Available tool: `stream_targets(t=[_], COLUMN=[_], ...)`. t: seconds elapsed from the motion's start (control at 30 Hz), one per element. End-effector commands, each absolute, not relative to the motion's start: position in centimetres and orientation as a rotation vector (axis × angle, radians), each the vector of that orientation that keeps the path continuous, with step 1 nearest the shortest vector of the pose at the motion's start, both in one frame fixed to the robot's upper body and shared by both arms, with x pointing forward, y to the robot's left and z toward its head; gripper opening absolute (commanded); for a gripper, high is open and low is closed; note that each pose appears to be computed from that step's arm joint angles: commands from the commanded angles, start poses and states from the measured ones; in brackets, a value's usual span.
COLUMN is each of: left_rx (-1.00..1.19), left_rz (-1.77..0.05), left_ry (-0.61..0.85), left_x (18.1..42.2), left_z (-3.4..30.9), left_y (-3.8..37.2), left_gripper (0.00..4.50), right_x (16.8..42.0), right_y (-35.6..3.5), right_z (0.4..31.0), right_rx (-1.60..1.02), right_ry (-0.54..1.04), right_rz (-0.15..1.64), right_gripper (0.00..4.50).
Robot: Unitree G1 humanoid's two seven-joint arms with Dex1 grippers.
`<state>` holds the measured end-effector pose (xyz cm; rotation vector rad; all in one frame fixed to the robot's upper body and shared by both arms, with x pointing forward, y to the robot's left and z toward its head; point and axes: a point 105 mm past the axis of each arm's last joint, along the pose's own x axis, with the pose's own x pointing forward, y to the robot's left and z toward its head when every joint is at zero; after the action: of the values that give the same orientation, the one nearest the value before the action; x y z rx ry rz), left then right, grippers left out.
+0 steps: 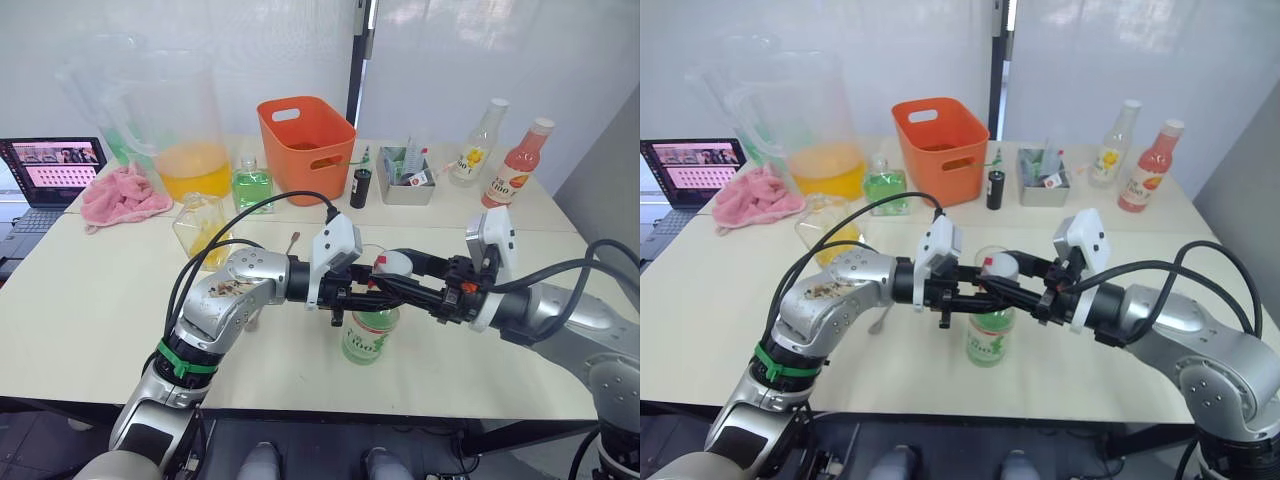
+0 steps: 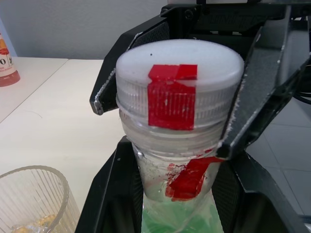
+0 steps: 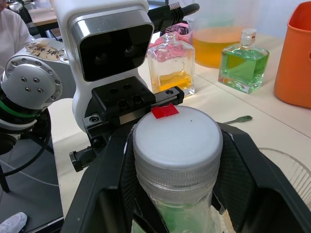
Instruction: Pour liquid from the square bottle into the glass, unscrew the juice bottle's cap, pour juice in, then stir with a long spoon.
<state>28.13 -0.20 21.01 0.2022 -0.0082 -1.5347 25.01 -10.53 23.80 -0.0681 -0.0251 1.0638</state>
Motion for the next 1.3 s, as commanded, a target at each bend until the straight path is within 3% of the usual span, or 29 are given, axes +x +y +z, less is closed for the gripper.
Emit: stream_targets(t=[0.03,0.2,0.97,1.07,1.23,1.3], left_rx=[0.199,0.2,0.201,0.202,0.206,0.206], left_rz=[-1.572,-1.573,-1.575,-1.573,-1.573,-1.573], left_ry=[0.007,0.006,0.005,0.005,0.003,0.003], left_x=[27.4,27.4,27.4,27.4,27.4,27.4], left_z=[20.6,20.6,20.4,20.4,20.4,20.4], left_y=[-0.8,-0.8,-0.8,-0.9,-0.9,-0.9], left_gripper=[1.43,1.43,1.43,1.43,1.43,1.43], right_x=[24.1,24.1,24.4,24.5,24.5,24.5], right_y=[-9.8,-9.8,-10.5,-10.4,-10.4,-10.5], right_z=[24.4,24.5,25.8,25.7,25.6,25.5], right_rx=[-0.054,-0.067,-0.07,-0.067,-0.069,-0.071], right_ry=[-0.039,-0.047,-0.098,-0.095,-0.087,-0.084], right_rz=[1.14,1.142,1.1,1.1,1.105,1.108], right_gripper=[2.89,4.47,4.47,3.65,1.93,1.69])
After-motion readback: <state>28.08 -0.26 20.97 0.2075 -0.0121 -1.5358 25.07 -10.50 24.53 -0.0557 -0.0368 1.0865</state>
